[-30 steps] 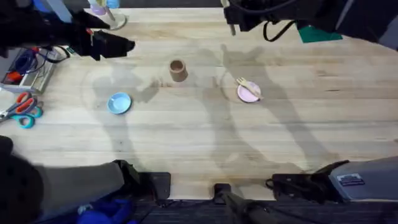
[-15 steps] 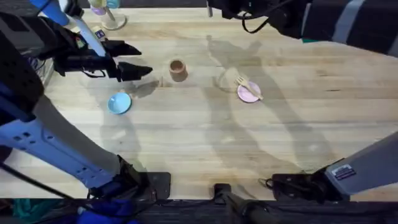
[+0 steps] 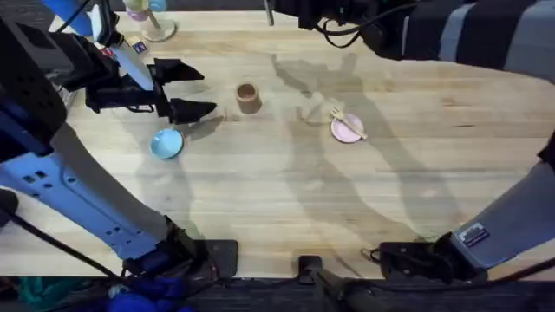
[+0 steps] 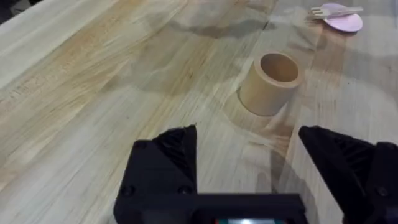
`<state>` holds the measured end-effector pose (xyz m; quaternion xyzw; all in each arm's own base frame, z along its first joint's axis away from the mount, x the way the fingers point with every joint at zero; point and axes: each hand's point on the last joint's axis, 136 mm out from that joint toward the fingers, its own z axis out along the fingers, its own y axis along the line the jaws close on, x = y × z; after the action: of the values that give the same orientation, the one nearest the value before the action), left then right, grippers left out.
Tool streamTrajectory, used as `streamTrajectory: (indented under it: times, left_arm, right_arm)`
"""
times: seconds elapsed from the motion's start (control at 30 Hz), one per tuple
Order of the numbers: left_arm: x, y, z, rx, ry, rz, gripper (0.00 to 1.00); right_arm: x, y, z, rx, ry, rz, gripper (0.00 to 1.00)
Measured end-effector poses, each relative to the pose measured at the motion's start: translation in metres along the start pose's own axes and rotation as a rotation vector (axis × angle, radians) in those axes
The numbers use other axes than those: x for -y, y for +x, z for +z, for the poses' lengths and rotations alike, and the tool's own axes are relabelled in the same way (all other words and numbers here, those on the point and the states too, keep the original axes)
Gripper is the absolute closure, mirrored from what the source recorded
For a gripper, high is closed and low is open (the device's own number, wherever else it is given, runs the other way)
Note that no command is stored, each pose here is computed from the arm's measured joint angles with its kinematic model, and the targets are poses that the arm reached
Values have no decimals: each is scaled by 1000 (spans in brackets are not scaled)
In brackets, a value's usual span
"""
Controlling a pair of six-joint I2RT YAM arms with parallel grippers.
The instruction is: Pick up a utensil and set it on the pink plate, then put the other utensil in the container.
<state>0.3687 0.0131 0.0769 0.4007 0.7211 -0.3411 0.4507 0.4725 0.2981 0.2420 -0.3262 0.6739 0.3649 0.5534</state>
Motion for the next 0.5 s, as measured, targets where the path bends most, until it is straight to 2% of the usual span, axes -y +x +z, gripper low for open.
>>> streamTrajectory:
  times: [0.13, 0.3, 0.5]
  left_arm:
    - [0, -2, 0, 10, -1, 11, 8]
    - [0, -2, 0, 13, -1, 15, 8]
    - [0, -2, 0, 13, -1, 19, 8]
  right_arm:
    - [-18, -13, -1, 47, -105, -32, 968]
    - [-38, -11, -4, 40, -220, -34, 968]
    - [-50, -11, -5, 42, -281, -57, 968]
